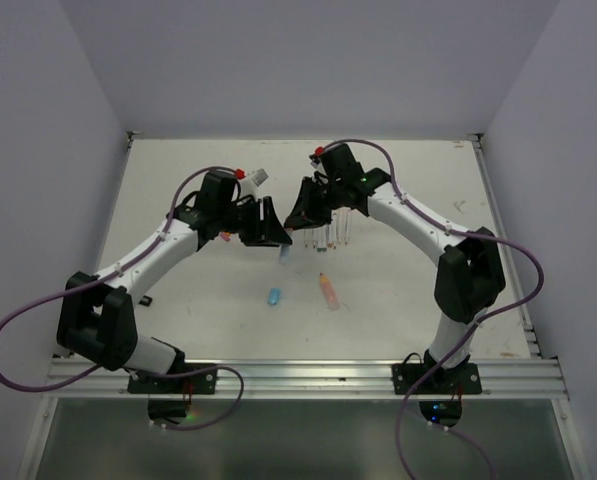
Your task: Open the pen caps
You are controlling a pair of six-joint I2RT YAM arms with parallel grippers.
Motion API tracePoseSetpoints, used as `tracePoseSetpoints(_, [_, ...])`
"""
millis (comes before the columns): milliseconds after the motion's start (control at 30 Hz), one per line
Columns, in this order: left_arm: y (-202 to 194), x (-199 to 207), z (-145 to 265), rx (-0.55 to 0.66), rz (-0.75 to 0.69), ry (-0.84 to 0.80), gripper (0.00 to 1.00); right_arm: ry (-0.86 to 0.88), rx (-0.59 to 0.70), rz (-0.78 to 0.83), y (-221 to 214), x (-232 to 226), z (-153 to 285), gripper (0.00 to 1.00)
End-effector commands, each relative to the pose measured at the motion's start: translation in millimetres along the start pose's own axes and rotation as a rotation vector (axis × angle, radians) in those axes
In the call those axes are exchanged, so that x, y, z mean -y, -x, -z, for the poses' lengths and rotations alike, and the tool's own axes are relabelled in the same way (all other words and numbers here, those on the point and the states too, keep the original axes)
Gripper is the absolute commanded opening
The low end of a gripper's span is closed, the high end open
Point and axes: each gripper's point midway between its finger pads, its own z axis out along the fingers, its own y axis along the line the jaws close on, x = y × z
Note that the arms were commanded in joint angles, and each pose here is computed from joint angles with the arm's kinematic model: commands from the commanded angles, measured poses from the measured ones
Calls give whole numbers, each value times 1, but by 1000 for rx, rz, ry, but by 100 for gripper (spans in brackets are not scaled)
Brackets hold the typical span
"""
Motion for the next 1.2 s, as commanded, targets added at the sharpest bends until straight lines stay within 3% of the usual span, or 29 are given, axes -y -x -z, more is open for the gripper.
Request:
tracePoseSetpoints(0, [-10, 10, 4, -5, -20, -55, 52, 78, 67, 18, 8, -27, 22, 0])
tracePoseSetpoints(233, [-9, 17, 2, 1, -31, -117, 50, 150, 56, -3, 5, -39, 23, 0])
tracePoseSetpoints(367, [-11, 17, -1, -12, -27, -127, 42, 166, 56, -18, 5, -42, 25, 0])
tracePoseSetpoints(467, [-13, 20, 0, -20, -28, -140, 27, 164, 53, -27, 4, -40, 23, 0])
tracePoseSetpoints(533, [-16, 21, 0, -28, -25, -149, 1, 157, 53, -28, 2, -37, 21, 0])
tracePoseSetpoints(733, [-18, 32, 9, -19, -33, -184, 0, 166, 110, -65, 7, -20, 7, 0])
tracePoseSetpoints(833, [-16, 35, 12, 0, -38, -188, 0, 227, 236, -85, 23, -20, 11, 0])
tracePoseSetpoints(1000, [-21, 48, 20, 20, -60, -269, 0, 371, 394, -84, 70, -28, 37, 0])
tracePoseSetpoints(1067, [-20, 55, 24, 30, -71, -305, 0, 464, 377, -104, 76, -34, 46, 0])
tracePoseSetpoints(1167, [-22, 50, 24, 24, -66, -279, 0, 471, 420, -105, 93, -26, 59, 0])
